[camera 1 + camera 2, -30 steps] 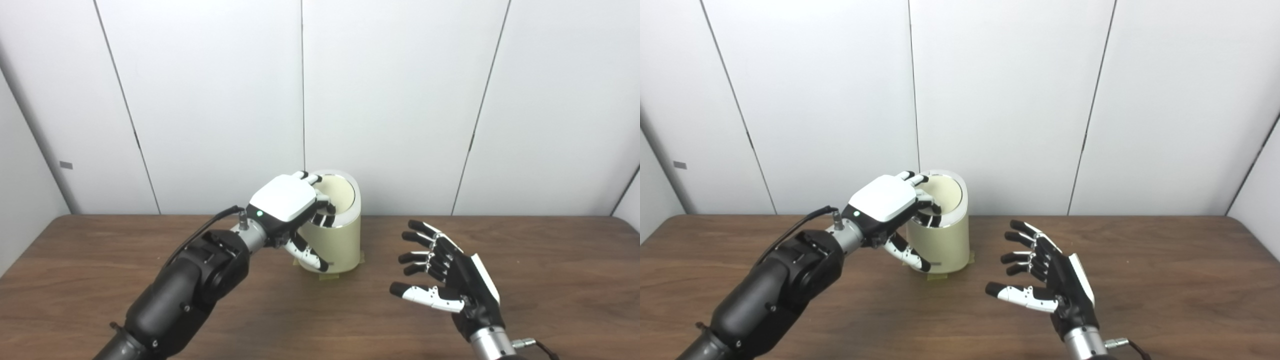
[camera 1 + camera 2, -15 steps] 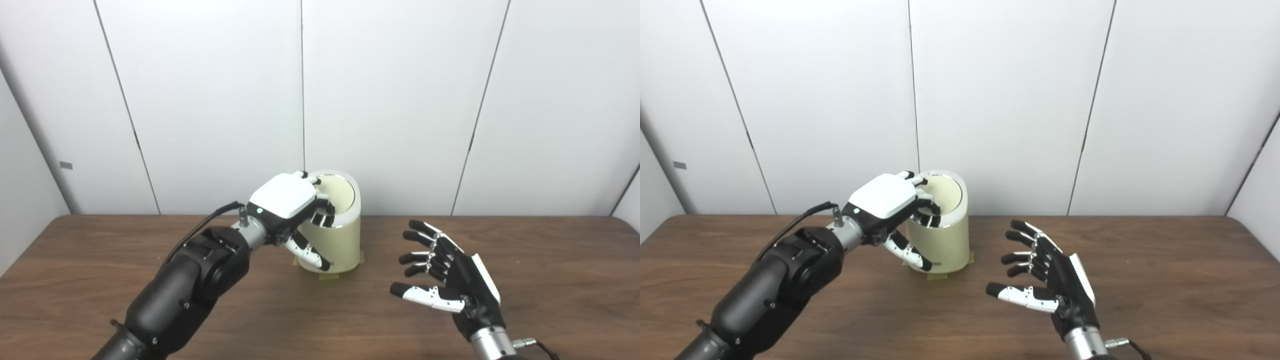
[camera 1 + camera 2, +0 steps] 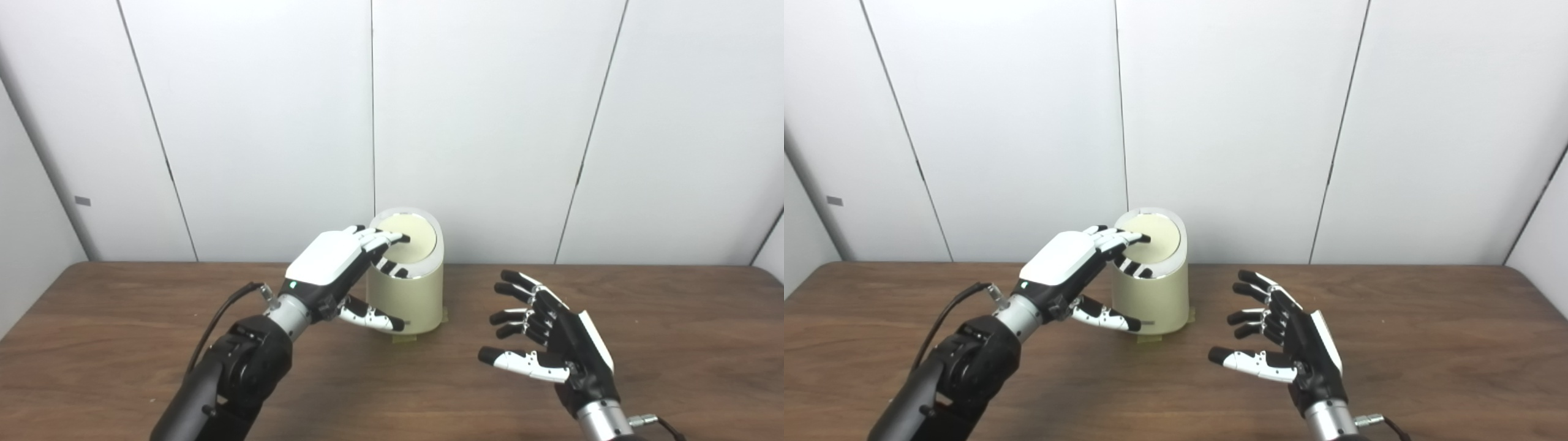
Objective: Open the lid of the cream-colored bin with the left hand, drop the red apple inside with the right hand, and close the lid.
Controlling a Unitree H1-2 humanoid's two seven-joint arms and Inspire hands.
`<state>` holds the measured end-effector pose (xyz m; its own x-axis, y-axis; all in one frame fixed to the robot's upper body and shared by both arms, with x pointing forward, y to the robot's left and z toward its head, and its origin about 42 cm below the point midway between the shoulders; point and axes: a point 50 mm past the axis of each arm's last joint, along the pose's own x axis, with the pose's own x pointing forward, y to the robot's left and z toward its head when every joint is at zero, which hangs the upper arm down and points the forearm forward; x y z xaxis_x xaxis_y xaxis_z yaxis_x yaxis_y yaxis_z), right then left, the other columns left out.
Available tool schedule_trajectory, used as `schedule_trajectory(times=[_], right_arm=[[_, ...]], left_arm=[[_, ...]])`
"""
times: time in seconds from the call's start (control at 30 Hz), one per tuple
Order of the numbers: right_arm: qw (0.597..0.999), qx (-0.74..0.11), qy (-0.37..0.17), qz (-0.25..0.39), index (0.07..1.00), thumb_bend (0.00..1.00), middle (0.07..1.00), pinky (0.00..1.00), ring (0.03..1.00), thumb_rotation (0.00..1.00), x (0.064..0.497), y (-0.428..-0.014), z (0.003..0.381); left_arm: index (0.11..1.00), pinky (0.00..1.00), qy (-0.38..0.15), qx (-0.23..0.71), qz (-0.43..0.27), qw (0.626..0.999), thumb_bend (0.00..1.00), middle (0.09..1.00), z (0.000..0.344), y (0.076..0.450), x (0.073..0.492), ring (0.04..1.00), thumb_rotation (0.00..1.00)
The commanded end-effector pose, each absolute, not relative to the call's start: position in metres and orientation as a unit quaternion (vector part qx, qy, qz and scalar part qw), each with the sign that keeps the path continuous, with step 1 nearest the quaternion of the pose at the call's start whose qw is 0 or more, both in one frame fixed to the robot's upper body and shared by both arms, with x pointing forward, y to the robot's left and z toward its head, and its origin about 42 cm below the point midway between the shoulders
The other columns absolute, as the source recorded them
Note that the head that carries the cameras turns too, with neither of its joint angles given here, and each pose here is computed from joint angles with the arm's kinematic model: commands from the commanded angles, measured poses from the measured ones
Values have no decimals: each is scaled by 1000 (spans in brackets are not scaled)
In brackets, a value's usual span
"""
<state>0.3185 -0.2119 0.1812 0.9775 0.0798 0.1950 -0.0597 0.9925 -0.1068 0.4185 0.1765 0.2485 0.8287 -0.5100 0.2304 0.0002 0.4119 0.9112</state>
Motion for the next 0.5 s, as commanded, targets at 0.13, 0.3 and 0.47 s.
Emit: schedule_trajectory(times=[0.13,0.3,0.47], right_arm=[[988,-52,-140,33,788,733,773,527,585,123,324,-212,200],[988,-53,-141,32,792,734,775,536,584,127,324,-214,200],[988,-56,-142,27,795,749,777,546,607,156,324,-217,200]], left_arm=[[961,812,-301,390,-80,866,747,970,268,193,419,922,256],[944,779,-259,295,-75,917,747,941,251,205,405,919,258],[889,704,-204,151,-86,963,758,841,227,216,380,817,236]])
